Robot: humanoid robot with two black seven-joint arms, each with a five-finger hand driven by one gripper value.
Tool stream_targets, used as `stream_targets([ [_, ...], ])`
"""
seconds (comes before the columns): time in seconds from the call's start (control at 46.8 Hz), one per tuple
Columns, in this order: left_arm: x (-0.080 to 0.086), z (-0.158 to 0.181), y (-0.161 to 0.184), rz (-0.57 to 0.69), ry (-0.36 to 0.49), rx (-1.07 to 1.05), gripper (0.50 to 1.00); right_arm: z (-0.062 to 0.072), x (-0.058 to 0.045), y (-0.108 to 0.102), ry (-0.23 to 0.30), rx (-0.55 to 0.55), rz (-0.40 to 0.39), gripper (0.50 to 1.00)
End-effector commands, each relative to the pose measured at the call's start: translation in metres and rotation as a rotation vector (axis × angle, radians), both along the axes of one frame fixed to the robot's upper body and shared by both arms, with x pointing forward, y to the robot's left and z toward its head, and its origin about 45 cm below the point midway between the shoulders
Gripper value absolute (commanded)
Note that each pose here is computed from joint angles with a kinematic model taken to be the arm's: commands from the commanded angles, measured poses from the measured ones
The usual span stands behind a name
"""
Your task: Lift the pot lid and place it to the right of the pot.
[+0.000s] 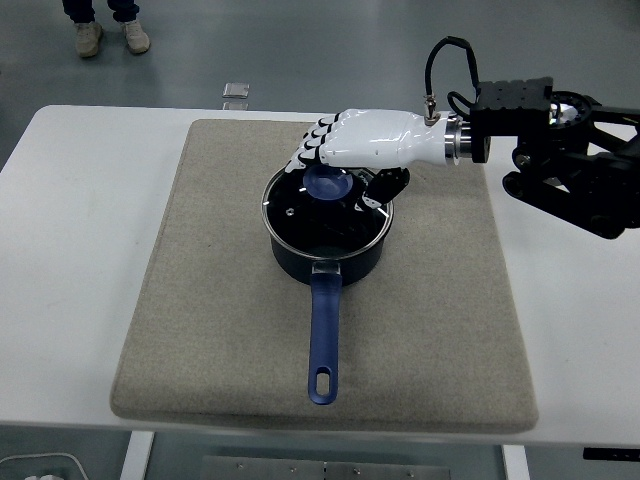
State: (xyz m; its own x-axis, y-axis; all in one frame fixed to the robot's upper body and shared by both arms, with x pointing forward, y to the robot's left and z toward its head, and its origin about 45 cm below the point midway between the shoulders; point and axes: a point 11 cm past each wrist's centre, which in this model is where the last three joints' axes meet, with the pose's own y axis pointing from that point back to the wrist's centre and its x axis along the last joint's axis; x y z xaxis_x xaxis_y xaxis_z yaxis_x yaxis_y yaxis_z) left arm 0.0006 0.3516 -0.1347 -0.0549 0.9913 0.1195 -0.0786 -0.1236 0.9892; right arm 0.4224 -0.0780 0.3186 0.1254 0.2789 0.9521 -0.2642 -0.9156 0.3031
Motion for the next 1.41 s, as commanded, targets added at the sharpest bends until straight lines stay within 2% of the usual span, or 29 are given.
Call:
stream_targets([
  [0.0,0.0,0.0,0.0,0.0,0.0,0.0,1.0,0.0,0.001,0.0,-0.001,0.0,-0.002,0.889],
  [0.47,0.0,0.0,0.0,0.0,0.0,0.0,1.0,0.002,0.006,-0.004,-0.016,-0.004,-0.019,0.889],
  [0.812,0.0,0.0,0.0,0.0,0.0,0.0,1.0,-0.003,0.001,0.005,-0.002,0.0,0.001,0.889],
  [1.261,0.0,0.0,0.0,0.0,0.0,0.0,1.0,-0.012,-0.002,0.006,0.02,-0.001,0.004,0.887],
  [1.346,0.0,0.0,0.0,0.001,0.0,0.0,1.0,-0.012,-0.002,0.007,0.02,-0.003,0.004,0.854],
  [1.389,0.0,0.0,0.0,0.0,0.0,0.0,1.0,-0.012,-0.002,0.007,0.023,-0.005,0.003,0.763],
])
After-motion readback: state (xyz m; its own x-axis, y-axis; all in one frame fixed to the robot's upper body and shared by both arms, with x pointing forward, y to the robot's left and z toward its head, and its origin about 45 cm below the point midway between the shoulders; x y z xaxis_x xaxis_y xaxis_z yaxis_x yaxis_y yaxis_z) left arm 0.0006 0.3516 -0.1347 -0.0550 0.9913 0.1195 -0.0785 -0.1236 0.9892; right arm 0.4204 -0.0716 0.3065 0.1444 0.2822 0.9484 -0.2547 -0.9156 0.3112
